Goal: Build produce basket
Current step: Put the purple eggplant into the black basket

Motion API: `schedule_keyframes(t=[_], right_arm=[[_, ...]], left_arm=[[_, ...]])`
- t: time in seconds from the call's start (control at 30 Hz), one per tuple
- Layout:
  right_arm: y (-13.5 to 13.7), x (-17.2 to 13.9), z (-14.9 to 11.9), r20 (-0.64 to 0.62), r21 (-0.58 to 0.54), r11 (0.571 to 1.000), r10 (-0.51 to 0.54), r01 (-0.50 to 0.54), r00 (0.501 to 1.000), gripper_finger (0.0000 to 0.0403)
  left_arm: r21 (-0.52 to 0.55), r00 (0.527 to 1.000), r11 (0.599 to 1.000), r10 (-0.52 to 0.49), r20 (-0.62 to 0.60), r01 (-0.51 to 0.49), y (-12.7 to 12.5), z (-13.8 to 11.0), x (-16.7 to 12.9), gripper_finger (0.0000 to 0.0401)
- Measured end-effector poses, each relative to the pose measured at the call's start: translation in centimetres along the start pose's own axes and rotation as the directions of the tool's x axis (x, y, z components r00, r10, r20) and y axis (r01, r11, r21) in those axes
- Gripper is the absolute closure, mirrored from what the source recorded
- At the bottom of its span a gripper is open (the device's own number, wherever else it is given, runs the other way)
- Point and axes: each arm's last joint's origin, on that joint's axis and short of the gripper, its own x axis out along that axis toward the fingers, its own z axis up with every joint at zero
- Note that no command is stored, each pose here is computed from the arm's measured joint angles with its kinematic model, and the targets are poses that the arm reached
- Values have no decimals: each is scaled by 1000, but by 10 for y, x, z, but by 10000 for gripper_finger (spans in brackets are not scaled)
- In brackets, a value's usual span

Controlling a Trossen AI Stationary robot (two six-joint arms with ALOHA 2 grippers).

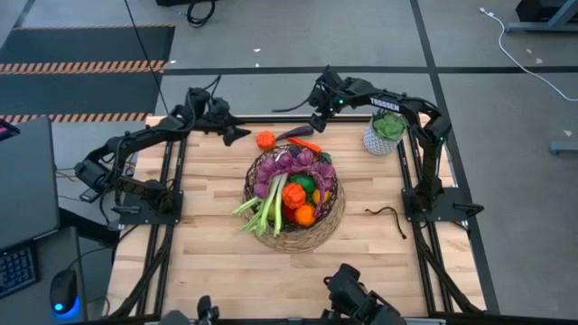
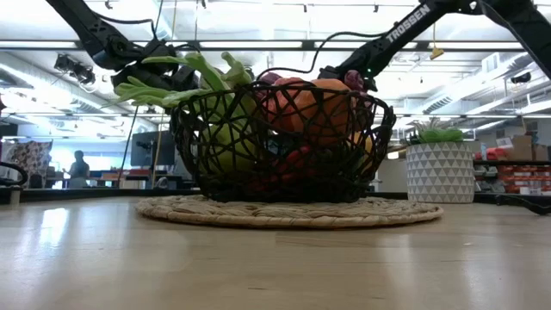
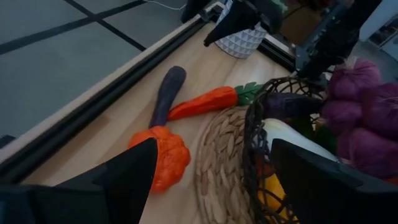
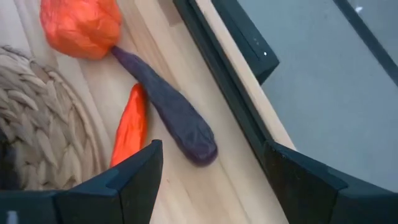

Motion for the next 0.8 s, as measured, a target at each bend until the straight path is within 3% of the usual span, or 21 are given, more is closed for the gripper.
schedule_keyframes(t=[0.17,0.57,0.8], right_arm=[[4,8,-3,32,-15,999,28,-28,999,123],[29,18,-11,-26,-94,989,110,-112,994,123],[31,19,-9,-18,-111,989,94,-96,995,123]], left_arm=[[12,1000,1000,-26,-12,26,-7,-1,5,80],[60,998,997,-44,40,41,-11,6,7,80],[-169,997,983,-60,40,66,-12,6,7,80]])
